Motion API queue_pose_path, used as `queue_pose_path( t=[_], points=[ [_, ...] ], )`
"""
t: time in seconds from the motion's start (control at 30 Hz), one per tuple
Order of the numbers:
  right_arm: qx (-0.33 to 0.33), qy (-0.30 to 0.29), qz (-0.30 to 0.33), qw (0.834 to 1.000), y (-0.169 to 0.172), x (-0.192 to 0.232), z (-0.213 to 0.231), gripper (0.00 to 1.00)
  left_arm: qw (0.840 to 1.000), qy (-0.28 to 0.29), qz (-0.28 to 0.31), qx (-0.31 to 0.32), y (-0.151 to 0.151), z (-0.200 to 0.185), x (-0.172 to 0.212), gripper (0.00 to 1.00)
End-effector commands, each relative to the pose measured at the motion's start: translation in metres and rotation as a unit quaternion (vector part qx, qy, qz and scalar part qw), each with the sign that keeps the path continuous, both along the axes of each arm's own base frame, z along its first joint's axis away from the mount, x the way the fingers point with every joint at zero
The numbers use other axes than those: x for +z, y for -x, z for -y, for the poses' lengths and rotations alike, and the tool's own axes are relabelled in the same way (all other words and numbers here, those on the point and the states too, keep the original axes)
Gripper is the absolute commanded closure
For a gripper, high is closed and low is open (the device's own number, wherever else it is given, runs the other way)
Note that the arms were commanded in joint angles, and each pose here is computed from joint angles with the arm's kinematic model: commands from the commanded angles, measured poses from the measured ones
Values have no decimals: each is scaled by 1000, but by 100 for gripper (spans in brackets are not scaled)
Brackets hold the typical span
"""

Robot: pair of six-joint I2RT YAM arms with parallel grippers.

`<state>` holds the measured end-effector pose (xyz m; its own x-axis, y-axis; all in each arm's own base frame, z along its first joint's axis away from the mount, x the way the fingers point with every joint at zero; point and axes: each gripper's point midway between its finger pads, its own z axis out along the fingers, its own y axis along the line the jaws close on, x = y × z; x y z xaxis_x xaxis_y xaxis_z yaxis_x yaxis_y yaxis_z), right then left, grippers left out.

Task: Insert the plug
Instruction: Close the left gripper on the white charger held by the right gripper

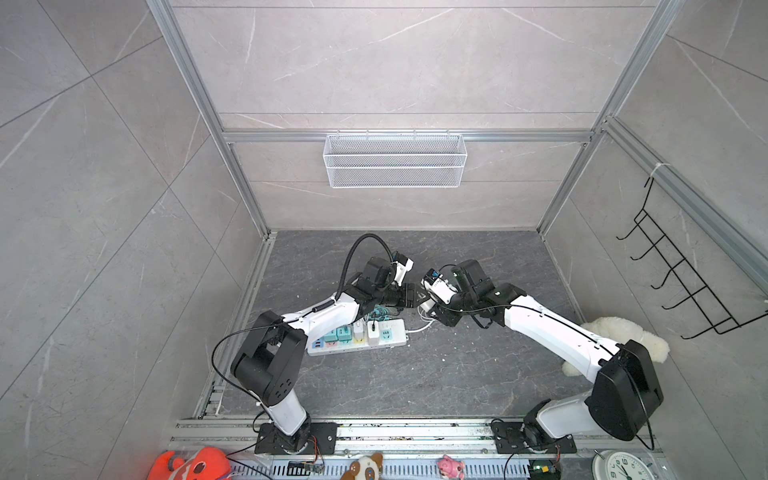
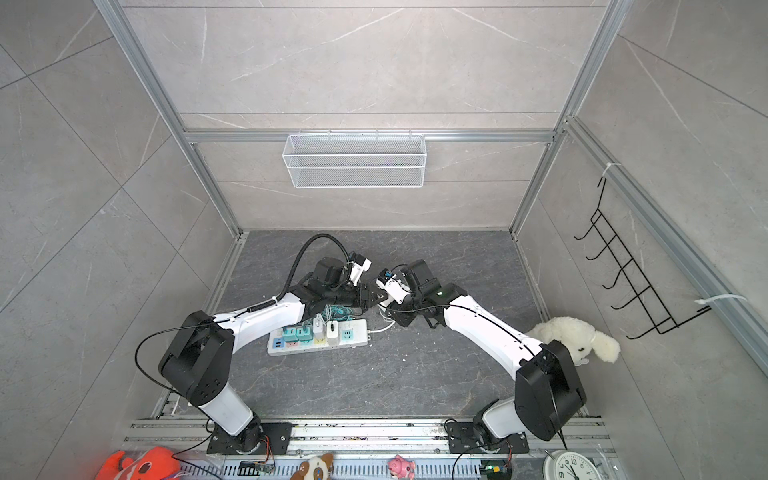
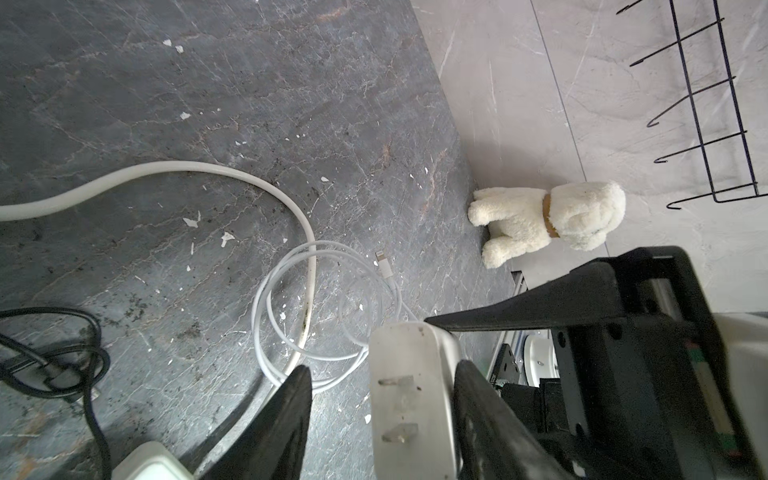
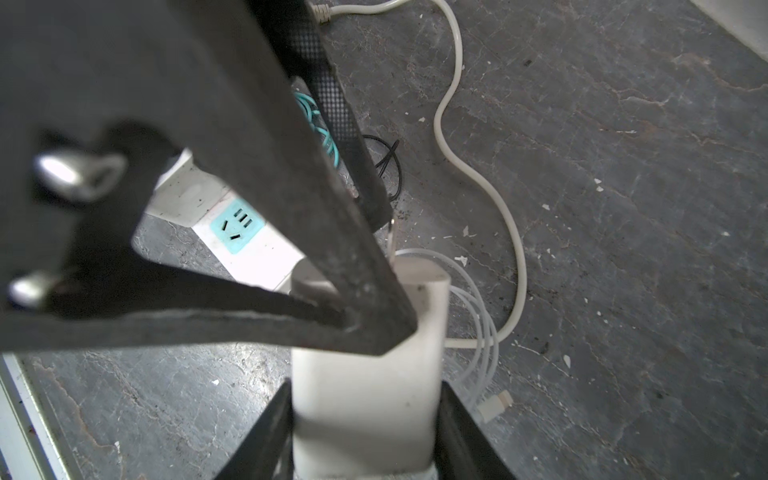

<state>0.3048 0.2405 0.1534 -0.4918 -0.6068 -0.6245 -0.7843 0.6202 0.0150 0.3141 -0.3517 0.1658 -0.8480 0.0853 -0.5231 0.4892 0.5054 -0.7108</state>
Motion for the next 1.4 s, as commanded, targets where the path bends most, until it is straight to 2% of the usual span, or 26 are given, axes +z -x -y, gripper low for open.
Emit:
queue_pose_path(
  t=[0.0,0.2,0.6,0.8,0.9,1.2,1.37],
  points=[
    [14,-11,19,1000,-5,9,-9,74,999,26,15,-20,3,11,21,46],
    [12,-8,20,1000,-9,10,-10,74,999,26,11,-28,6,13,22,50],
    [12,-5,29,1000,-12,13,-12,74,998,34,0,-53,16,18,28,73],
    [8,-2,33,999,-17,17,-12,67,998,37,-7,-57,16,20,27,82],
    [6,-6,35,999,-19,21,-14,58,998,34,-8,-55,15,20,26,86],
    [-7,-19,38,999,-22,26,-15,43,999,16,-3,-43,12,15,25,93],
    [-12,-26,38,999,-22,28,-16,38,999,15,4,-36,10,15,29,96]
  ],
)
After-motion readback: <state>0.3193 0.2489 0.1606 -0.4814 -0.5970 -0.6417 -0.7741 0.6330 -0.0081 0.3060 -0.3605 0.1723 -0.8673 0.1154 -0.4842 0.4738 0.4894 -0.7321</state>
